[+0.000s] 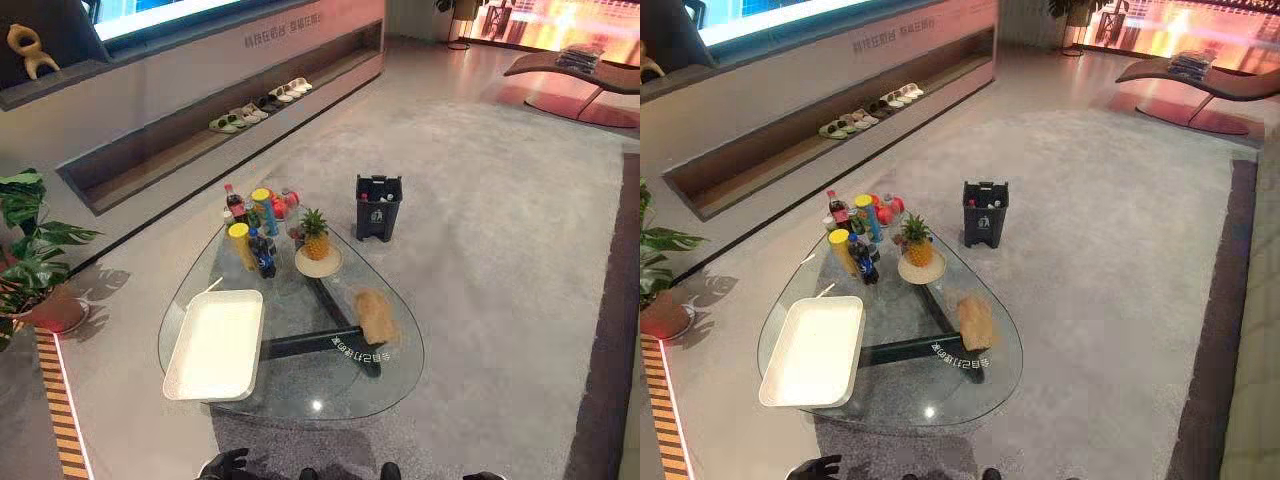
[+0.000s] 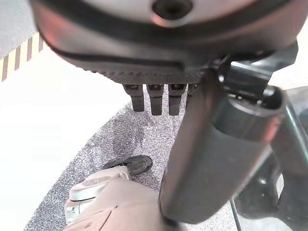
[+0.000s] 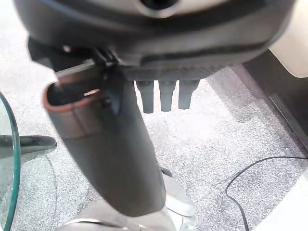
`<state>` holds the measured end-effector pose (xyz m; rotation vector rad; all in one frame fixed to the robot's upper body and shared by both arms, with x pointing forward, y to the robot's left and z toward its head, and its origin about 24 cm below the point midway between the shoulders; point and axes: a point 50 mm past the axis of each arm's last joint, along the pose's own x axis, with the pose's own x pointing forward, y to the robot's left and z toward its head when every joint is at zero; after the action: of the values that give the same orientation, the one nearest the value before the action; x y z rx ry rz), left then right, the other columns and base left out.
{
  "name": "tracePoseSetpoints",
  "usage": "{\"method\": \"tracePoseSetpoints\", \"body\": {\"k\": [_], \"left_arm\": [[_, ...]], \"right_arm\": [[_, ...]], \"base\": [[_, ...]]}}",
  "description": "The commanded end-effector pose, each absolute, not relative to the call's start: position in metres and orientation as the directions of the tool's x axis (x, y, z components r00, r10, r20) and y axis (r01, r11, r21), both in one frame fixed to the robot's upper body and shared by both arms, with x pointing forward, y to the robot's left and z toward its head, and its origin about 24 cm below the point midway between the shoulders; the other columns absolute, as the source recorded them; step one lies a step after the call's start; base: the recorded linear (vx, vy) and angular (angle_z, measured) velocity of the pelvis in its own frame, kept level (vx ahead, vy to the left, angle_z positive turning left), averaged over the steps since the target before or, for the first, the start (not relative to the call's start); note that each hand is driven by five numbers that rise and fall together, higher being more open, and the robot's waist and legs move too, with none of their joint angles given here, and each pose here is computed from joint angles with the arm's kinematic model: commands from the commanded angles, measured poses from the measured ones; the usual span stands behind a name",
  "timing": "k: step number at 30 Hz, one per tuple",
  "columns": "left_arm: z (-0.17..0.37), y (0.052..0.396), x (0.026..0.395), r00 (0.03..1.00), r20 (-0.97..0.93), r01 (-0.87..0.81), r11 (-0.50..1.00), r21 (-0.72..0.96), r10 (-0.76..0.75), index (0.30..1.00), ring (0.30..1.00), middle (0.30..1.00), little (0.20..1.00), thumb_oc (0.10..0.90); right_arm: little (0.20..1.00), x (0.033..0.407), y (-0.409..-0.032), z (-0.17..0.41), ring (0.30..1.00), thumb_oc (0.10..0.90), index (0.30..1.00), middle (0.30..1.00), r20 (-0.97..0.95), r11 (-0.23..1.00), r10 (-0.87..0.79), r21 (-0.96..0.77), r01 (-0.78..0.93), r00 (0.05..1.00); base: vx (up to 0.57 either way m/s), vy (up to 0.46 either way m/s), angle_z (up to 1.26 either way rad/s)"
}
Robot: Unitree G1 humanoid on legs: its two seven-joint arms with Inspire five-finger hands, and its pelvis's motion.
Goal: Wipe the table with a cloth and put it in the basket.
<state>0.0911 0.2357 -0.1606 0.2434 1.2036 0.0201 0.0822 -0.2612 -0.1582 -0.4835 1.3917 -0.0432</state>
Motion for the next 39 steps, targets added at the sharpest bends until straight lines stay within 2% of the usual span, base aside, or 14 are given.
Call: {"method": "tracePoseSetpoints", "body": {"k": [1,39], "left_arm": [[-0.1526,0.2380,0.1216,0.435,-0.889,0.158,0.959,0.234,0.145,0.900,0.900,0.900,0.900,0.800],[-0.1498,0.2414,0.1262,0.462,-0.869,0.095,0.964,0.248,0.178,0.900,0.900,0.900,0.900,0.800]], "right_arm": [[0.900,0.1060,-0.2688,-0.1506,0.900,0.800,0.900,0.900,-0.913,0.871,-0.341,-0.397,-0.290,0.224],[0.900,0.1065,-0.2758,-0.1480,0.900,0.800,0.900,0.900,-0.911,0.860,-0.350,-0.405,-0.310,0.219]], "base": [[-0.20,-0.044,-0.29],[0.00,0.001,0.00]]}}
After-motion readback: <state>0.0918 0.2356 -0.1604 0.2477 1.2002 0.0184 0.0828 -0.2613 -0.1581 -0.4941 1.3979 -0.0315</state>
